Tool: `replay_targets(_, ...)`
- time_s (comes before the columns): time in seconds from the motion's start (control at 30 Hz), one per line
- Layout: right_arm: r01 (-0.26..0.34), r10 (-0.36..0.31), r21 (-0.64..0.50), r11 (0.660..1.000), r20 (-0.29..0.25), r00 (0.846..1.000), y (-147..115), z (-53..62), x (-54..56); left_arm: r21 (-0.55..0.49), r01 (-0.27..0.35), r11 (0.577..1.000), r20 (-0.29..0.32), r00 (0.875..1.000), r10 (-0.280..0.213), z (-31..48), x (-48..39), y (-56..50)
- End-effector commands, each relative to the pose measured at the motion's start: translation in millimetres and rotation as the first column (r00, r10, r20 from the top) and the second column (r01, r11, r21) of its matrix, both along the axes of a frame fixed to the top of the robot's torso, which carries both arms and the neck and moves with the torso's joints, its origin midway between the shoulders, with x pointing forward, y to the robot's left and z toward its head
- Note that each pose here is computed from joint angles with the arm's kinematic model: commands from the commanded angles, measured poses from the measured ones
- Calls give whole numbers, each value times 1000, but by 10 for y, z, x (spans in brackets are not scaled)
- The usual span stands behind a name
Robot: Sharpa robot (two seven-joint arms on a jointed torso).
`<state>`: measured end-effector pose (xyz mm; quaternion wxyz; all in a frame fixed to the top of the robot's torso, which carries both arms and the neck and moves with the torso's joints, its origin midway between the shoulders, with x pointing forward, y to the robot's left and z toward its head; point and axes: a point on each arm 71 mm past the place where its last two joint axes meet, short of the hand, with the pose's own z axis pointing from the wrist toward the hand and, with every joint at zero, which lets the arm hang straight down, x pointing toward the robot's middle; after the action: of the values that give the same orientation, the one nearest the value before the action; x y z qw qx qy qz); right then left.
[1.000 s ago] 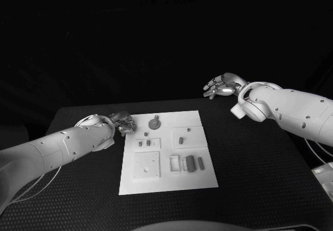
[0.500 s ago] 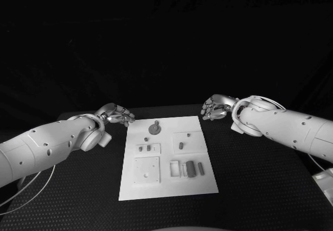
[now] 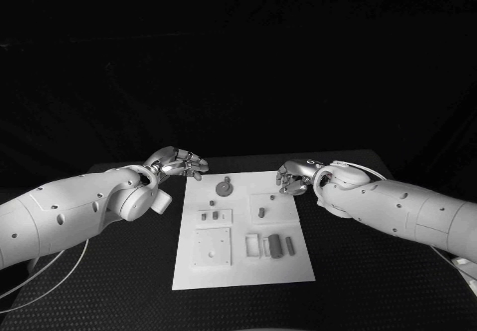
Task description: Assemble the parts on the task board
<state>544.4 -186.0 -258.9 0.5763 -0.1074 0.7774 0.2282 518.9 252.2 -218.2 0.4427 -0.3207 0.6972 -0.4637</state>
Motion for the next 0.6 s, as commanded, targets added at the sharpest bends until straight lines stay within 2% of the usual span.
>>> replay_targets(0.03,1,2,-54,999,58,998,59,-46,3,-51,-1,999,7,1000,1,29,-8,-56)
replay_targets(0.23,0,5,-88,996,47,999,139,-209,-30,-61,12,998,2,1000,-12,29,-16,-116)
replay_targets(0.6,-16,19,-102,995,31,999,252,-325,-75,-69,13,998,-2,1000,-14,31,-26,-134)
